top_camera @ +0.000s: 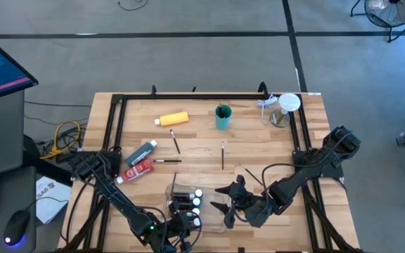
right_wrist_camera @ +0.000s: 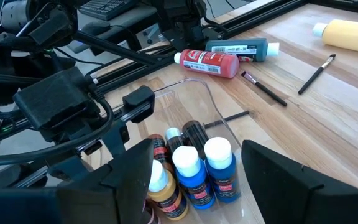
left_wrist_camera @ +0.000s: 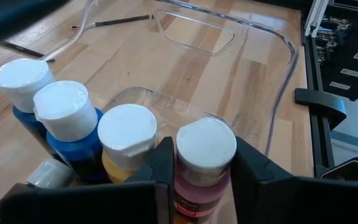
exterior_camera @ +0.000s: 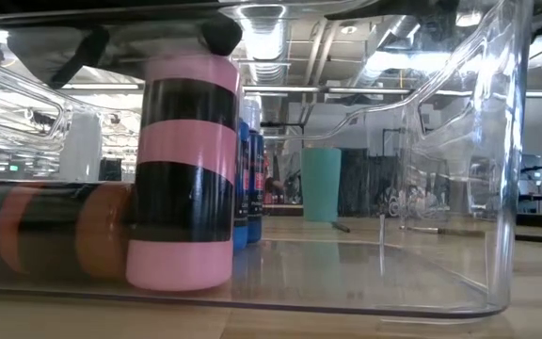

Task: Pick & Place Paint Supplies
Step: Put the pink paint bottle into the transparent bin

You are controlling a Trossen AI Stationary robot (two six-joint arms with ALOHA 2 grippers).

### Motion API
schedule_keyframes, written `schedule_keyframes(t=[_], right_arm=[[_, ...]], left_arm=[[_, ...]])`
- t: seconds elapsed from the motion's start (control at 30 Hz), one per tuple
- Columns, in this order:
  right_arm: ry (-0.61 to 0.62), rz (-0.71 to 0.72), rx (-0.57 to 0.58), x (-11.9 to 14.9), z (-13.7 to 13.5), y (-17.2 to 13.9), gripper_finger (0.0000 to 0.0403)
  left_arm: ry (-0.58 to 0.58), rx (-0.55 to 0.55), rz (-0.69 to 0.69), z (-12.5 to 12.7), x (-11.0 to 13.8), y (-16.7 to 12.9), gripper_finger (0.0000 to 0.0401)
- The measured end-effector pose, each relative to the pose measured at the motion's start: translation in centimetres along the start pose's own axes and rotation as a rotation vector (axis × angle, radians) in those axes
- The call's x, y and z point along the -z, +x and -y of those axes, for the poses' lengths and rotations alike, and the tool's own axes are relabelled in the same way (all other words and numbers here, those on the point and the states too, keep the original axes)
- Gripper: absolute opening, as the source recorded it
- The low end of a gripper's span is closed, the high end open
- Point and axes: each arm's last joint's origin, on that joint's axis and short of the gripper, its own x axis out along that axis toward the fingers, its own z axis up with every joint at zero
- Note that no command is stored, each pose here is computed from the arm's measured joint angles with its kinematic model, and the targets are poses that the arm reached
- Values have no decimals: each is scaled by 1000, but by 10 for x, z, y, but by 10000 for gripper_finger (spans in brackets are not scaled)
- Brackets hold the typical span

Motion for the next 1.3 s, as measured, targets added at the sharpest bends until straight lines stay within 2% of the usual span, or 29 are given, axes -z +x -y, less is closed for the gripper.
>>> schedule_keyframes(t=[0.43,0.6,1.13,1.3], right_arm=[[0,0,0,0,0,0,237],[0,0,0,0,0,0,237],[0,0,1,0,0,0,237],[0,0,1,0,0,0,237]], left_arm=[[-13,14,1,1,-3,-2,91],[-6,8,37,1,-12,-9,92],[9,-11,72,0,-17,-12,92],[40,-12,109,-1,-29,-21,92]])
